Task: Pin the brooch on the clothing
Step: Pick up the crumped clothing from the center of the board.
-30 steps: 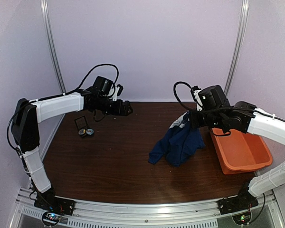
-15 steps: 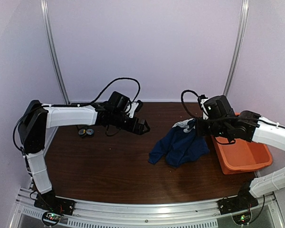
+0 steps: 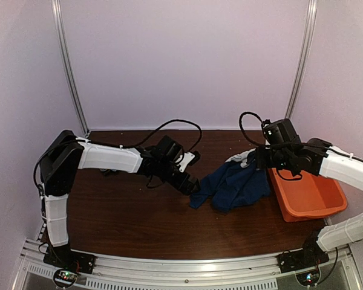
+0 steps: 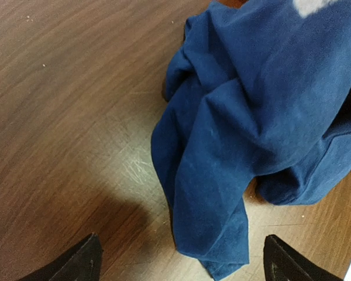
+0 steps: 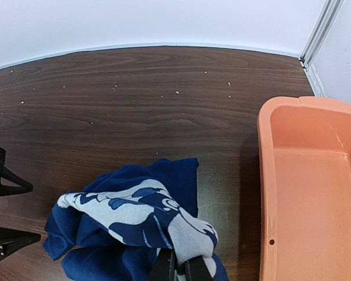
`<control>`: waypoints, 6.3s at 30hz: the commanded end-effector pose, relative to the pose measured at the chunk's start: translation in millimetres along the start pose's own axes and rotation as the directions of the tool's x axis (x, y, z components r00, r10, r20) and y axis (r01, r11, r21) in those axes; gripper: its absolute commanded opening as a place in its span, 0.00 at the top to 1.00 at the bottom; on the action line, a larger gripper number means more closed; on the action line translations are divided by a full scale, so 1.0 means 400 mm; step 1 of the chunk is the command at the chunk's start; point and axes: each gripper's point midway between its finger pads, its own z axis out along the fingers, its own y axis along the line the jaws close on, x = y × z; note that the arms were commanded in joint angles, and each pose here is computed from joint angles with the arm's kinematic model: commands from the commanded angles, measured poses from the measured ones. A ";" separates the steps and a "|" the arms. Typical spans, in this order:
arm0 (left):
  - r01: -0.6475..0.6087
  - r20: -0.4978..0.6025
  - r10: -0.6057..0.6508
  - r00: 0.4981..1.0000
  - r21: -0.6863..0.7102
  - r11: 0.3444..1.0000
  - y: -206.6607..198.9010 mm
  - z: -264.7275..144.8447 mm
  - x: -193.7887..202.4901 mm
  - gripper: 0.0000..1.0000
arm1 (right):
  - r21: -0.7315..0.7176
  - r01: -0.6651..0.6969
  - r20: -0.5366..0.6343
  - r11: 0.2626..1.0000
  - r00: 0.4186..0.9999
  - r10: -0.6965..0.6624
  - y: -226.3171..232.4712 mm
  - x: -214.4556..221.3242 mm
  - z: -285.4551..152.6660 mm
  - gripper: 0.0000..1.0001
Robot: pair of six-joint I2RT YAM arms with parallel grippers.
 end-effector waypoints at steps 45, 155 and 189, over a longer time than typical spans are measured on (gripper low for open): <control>0.072 0.156 -0.016 0.988 -0.357 0.931 0.076 -0.399 -0.026 1.00 | -0.254 0.217 -0.077 0.943 0.967 -0.243 0.169 -0.051 0.121 0.85; 0.274 0.194 -0.198 0.961 -0.563 0.779 0.359 -0.254 -0.152 0.21 | 0.158 0.432 -0.211 0.888 0.893 -0.397 0.020 0.106 0.008 1.00; -0.138 -0.127 0.101 0.987 -0.331 0.934 -0.233 0.035 0.194 0.29 | 0.113 0.324 -0.300 0.939 0.912 -0.279 -0.030 0.109 0.152 1.00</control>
